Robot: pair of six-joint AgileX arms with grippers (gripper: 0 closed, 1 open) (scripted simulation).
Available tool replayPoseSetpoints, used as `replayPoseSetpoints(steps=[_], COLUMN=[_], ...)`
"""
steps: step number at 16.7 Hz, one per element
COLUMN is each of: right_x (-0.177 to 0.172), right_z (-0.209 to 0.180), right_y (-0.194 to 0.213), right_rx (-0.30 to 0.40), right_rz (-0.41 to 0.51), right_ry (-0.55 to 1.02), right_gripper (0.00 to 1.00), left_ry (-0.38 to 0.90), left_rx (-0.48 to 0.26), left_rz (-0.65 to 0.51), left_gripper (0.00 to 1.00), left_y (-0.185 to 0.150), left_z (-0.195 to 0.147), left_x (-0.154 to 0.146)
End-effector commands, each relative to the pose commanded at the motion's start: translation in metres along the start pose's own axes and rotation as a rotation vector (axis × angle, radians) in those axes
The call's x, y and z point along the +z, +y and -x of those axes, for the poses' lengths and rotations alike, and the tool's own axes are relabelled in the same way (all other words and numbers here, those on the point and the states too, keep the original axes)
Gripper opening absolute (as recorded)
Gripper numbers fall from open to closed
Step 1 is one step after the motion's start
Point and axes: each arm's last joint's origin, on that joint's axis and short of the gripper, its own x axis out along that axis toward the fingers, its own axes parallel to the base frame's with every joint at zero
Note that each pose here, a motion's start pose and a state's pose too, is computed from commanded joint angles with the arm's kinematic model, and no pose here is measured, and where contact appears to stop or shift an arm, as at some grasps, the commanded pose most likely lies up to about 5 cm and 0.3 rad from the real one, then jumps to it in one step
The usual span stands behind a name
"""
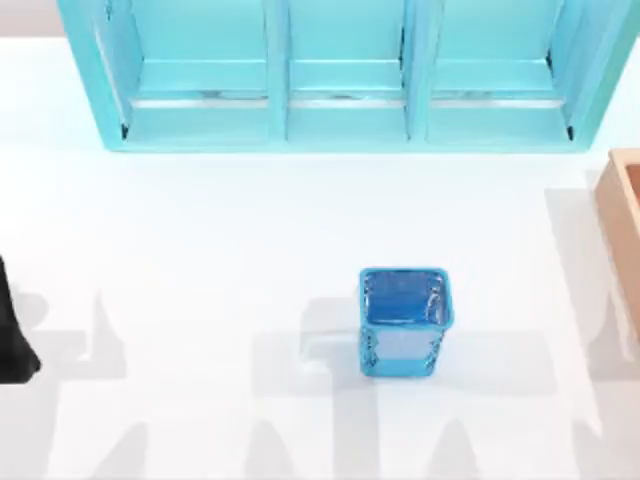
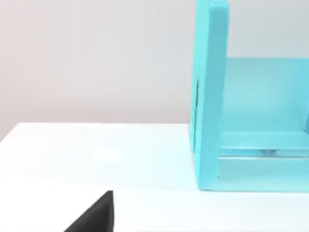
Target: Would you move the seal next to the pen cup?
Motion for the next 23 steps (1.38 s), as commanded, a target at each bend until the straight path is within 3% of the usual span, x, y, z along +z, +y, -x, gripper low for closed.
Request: replayPoseSetpoints(steps=[4, 9, 15, 19, 23], right_x=[0.0, 0.0, 0.0, 0.0, 0.0], right_z=[0.0, 0.0, 0.0, 0.0, 0.0], right_y=[0.0, 0.0, 0.0, 0.0, 0.0], right_rx=[0.0, 0.0, 0.0, 0.0, 0.0], right_rz=[0.0, 0.0, 0.0, 0.0, 0.0], right_ry=[0.0, 0.0, 0.0, 0.0, 0.0], right_gripper=[1.0, 1.0, 1.0, 1.0, 1.0], left_ry=[0.028, 0.245, 0.773, 1.146, 1.408], left_rx=[0.008, 0.043, 0.058, 0.04, 0.011], left_rz=[-0.005, -0.037, -0.064, -0.055, -0.036], left_gripper=[1.0, 1.0, 1.0, 1.0, 1.0], left_y=[0.001, 0.006, 0.021, 0.039, 0.059], left_z=[0.0, -0.009, -0.078, -0.146, -0.2], left_x=[0.005, 0.052, 0.11, 0.113, 0.102])
